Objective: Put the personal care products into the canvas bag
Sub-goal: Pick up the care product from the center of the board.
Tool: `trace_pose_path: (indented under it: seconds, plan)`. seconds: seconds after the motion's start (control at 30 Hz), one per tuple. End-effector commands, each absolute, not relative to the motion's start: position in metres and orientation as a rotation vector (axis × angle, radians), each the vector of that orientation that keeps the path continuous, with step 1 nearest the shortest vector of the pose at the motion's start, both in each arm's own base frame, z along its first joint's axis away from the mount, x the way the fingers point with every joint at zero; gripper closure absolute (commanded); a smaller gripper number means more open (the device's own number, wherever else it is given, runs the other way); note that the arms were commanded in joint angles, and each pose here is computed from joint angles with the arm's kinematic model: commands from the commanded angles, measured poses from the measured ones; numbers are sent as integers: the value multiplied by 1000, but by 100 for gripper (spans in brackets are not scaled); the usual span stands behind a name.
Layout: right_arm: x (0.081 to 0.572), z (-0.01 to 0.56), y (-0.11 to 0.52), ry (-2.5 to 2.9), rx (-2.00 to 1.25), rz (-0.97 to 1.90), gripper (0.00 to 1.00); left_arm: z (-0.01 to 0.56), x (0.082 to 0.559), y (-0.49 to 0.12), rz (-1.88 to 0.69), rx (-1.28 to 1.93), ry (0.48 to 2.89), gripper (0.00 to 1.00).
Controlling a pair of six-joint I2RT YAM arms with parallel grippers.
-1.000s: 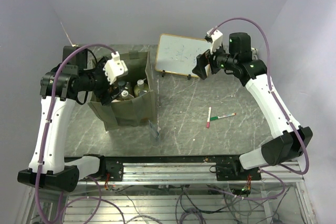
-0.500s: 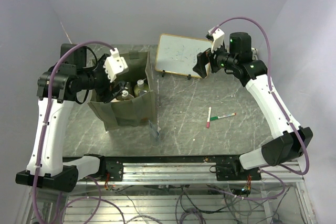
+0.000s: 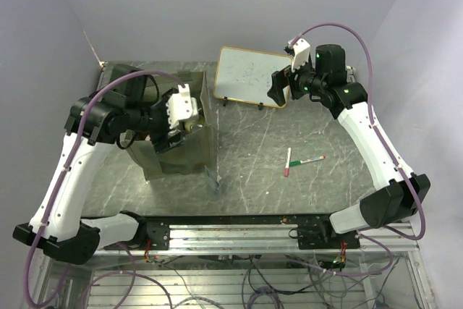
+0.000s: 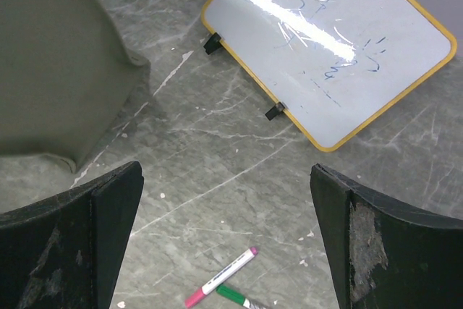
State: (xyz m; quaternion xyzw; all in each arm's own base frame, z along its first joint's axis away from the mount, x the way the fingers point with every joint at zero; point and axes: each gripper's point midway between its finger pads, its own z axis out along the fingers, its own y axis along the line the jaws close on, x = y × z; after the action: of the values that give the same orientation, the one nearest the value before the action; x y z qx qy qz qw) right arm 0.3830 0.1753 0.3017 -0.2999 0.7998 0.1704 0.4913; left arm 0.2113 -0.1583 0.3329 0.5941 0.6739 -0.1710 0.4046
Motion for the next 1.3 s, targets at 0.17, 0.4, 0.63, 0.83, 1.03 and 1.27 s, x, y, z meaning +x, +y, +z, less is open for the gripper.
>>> trace_pose_path:
  seconds: [0.17, 0.4, 0.63, 0.83, 1.03, 1.27]
  plan:
    - [381, 313, 167, 1894, -710, 343, 0, 321, 180, -200, -540, 1795, 1560, 16]
    - [376, 322, 155, 1858, -723, 271, 0, 296, 167, -233, -553, 2053, 1444, 16]
    - [363, 322, 144, 1848, -711, 235, 0, 257, 151, -252, -546, 2297, 1344, 16]
    - [355, 323, 122, 1857, -642, 234, 0, 220, 140, -245, -564, 2419, 1328, 16]
    - [348, 320, 103, 1875, -569, 263, 0, 194, 139, -248, -578, 2425, 1331, 17]
    - [343, 316, 98, 1884, -556, 274, 0, 168, 141, -243, -556, 2457, 1346, 30]
